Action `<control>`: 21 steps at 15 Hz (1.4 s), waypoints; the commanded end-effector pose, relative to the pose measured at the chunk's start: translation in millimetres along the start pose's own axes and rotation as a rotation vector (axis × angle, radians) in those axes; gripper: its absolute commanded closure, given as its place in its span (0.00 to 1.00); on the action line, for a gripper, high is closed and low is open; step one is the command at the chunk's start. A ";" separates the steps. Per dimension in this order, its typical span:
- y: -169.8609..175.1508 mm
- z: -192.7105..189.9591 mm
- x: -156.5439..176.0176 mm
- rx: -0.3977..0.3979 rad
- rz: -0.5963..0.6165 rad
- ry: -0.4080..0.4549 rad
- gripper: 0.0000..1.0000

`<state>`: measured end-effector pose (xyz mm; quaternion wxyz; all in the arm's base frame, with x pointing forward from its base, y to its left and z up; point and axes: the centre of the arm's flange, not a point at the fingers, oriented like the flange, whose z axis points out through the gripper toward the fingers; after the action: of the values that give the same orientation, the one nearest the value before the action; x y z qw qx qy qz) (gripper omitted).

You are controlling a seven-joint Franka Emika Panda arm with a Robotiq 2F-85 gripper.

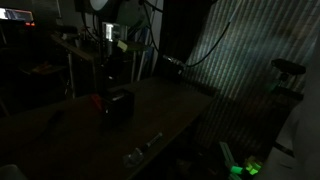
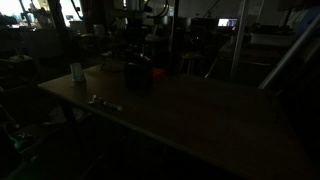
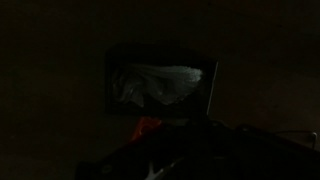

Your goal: Pick up the white towel from the table and put it in the small black basket.

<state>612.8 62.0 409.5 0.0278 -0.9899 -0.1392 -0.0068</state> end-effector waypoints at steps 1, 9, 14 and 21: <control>-6.5 2.2 -5.8 0.002 -0.005 -0.001 1.00; -15.1 38.9 3.6 0.021 -0.026 -0.028 1.00; -7.8 61.2 7.3 0.018 -0.025 -0.041 1.00; 0.4 71.9 13.8 0.013 -0.023 -0.028 1.00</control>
<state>618.8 72.7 336.3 0.0341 -0.9886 -0.1448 0.0226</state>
